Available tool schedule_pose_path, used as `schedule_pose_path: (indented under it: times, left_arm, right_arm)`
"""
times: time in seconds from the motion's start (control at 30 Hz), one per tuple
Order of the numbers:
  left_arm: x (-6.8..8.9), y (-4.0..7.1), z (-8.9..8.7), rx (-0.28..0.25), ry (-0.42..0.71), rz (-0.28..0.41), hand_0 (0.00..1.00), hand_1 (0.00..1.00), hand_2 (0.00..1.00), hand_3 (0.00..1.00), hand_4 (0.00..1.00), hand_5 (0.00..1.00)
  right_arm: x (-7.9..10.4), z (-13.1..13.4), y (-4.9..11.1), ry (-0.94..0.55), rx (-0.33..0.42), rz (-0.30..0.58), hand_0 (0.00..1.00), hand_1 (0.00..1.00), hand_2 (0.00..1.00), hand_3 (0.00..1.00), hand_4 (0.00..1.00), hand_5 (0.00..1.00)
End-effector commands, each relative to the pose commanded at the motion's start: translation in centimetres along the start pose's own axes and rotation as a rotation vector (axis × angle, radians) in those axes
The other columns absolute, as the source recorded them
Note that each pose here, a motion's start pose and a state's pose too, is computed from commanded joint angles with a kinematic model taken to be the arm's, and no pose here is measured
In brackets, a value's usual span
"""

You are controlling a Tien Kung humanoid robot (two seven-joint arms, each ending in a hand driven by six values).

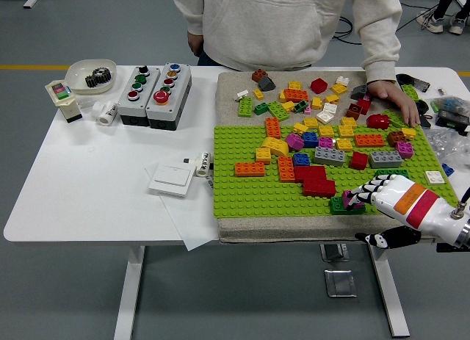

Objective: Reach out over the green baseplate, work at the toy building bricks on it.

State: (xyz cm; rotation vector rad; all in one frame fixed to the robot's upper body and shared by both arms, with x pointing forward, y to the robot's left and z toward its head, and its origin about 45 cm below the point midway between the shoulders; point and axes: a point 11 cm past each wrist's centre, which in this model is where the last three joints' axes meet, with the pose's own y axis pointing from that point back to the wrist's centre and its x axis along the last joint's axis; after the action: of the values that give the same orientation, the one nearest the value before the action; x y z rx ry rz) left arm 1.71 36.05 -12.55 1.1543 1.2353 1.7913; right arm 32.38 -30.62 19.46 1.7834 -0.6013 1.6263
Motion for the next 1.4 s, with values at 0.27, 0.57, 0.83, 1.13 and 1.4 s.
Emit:
schedule_pose_path:
  times: [0.27,0.57,0.83,1.13,1.4]
  left_arm:
    - [0.0,0.0,0.1,-0.001,0.000,-0.001,0.663,0.750,0.766,0.579,0.650,0.604]
    - [-0.1,0.0,0.1,-0.002,0.000,-0.002,0.663,0.750,0.766,0.579,0.650,0.605]
    - [-0.1,0.0,0.2,-0.003,0.001,-0.002,0.664,0.750,0.766,0.578,0.649,0.602]
    - [-0.1,0.0,0.1,-0.002,0.000,-0.002,0.663,0.750,0.766,0.578,0.649,0.601]
    - [0.0,0.0,0.0,0.000,-0.001,0.000,0.662,0.749,0.765,0.578,0.648,0.599]
  right_arm:
    - [-0.2,0.0,0.0,0.002,-0.002,-0.008,0.611,0.650,0.710,0.621,0.764,0.433]
    - [-0.2,-0.2,-0.3,0.010,0.007,-0.009,0.612,0.649,0.710,0.621,0.766,0.427]
    - [-0.1,-0.7,-0.5,0.020,0.022,-0.014,0.611,0.650,0.709,0.620,0.766,0.425]
    - [-0.1,-1.0,-0.8,0.022,0.028,-0.011,0.613,0.652,0.710,0.620,0.769,0.423]
    - [-0.3,-1.1,-0.9,0.023,0.027,-0.016,0.614,0.653,0.712,0.621,0.770,0.422]
